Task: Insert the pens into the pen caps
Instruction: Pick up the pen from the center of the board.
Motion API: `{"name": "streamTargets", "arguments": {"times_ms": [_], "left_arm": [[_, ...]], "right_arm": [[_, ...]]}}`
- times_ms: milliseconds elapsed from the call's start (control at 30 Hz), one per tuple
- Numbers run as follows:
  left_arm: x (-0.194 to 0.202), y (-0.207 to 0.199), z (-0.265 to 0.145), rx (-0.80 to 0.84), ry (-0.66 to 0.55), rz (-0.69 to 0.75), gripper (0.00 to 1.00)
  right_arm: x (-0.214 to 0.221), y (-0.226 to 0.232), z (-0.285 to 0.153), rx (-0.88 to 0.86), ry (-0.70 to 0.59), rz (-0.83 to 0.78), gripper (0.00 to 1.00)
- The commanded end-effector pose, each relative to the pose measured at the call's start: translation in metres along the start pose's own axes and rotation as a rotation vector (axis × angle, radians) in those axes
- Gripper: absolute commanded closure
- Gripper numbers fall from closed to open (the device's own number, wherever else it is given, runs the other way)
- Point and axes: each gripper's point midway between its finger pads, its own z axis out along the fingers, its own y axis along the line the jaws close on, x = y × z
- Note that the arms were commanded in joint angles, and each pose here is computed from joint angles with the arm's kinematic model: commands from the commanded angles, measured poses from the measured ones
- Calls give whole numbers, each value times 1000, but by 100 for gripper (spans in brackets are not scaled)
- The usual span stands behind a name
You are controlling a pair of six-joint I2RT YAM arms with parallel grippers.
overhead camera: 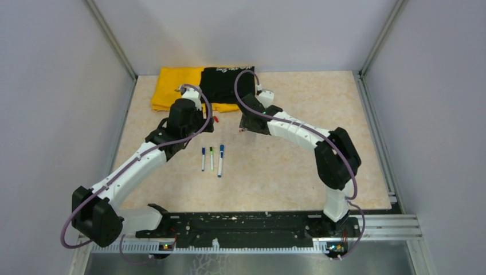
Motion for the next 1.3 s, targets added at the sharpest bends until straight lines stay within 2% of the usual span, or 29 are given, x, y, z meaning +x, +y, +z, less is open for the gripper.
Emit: {"name": "streamTargets", "arguments": {"times_ms": [0, 367, 600, 1267], "left_arm": [[-4, 6, -4, -16, -15, 8, 18], [-7, 5, -7, -8, -26, 3, 19], [-8, 14, -8, -60, -30, 7, 18], [-8, 15, -7, -66, -27, 7, 18]], "right_arm": [[-9, 12, 20, 27, -24, 38, 37], [-5, 23, 58, 107, -18, 43, 37], [-6, 18, 69, 181, -34, 71, 35], [-1, 16, 100, 194, 1, 42, 36]]}}
